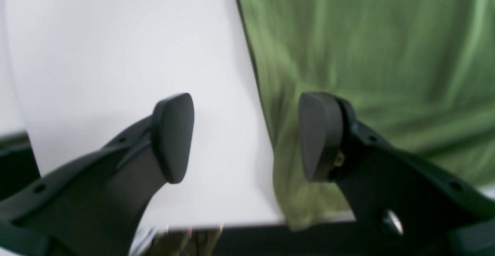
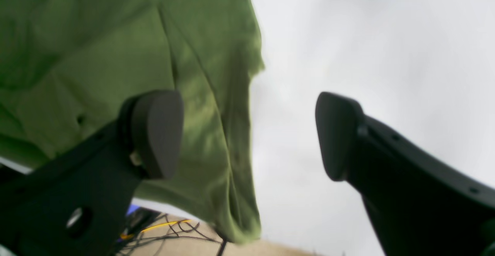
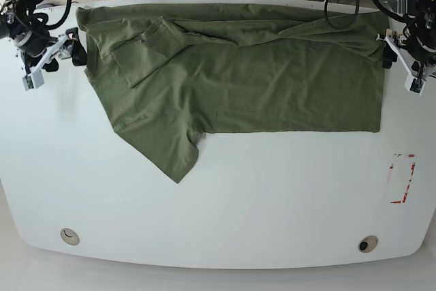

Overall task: Fold the T-shirt properly
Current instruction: 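Release and move the right gripper to the shirt's hem corner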

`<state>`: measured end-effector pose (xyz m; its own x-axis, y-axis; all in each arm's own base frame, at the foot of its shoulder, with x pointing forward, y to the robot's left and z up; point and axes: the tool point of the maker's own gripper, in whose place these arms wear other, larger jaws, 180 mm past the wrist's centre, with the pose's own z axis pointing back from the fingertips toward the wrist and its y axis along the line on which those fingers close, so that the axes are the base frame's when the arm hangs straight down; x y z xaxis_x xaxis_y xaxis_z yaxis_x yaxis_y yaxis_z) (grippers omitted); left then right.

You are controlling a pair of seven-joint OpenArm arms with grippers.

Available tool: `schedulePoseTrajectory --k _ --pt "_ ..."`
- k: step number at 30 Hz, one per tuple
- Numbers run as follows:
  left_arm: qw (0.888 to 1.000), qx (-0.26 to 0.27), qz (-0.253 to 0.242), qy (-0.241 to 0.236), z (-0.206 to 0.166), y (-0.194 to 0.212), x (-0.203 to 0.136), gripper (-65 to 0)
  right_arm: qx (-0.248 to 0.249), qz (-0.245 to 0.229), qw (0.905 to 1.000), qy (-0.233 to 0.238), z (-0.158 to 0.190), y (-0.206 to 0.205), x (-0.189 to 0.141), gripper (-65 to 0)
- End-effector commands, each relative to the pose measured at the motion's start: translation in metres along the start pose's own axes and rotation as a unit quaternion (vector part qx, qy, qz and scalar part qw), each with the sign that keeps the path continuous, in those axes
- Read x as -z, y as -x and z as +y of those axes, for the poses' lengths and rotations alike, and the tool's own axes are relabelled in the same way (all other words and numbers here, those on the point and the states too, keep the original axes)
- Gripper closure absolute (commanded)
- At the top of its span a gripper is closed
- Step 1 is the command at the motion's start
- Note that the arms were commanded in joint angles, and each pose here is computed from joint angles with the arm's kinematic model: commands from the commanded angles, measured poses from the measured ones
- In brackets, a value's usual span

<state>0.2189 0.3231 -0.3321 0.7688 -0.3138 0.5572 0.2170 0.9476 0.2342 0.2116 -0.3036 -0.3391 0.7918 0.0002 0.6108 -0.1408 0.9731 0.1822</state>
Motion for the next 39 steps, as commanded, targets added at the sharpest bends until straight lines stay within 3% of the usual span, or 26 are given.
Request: schedulePoseTrajectory --k 1,18,23,30,39 --pt "1.0 0.009 -0.017 -0.012 0.008 -0.012 -0.004 -39.2 0.002 -0.026 0.9997 -0.003 -0.006 -0.022 0.001 -50.3" --pt "0.999 0.004 -0.032 -0.019 0.013 -0.024 -0.004 -39.2 0.051 -0.071 0.9879 -0.128 0.017 -0.096 0.094 -50.3" --pt "0.999 0.003 -0.031 -0.019 0.013 -0.023 -0.004 -39.2 0.057 -0.082 0.9856 -0.137 0.016 -0.107 0.109 -50.3" --pt "0.999 0.003 -0.029 -0.018 0.013 -0.022 -0.004 -39.2 0.031 -0.065 0.9921 -0.103 0.006 -0.105 0.127 -50.3" --pt "0.999 0.005 -0.032 -0.014 0.01 -0.025 -0.003 -39.2 0.025 -0.038 0.9924 -0.114 0.037 -0.088 0.152 -50.3"
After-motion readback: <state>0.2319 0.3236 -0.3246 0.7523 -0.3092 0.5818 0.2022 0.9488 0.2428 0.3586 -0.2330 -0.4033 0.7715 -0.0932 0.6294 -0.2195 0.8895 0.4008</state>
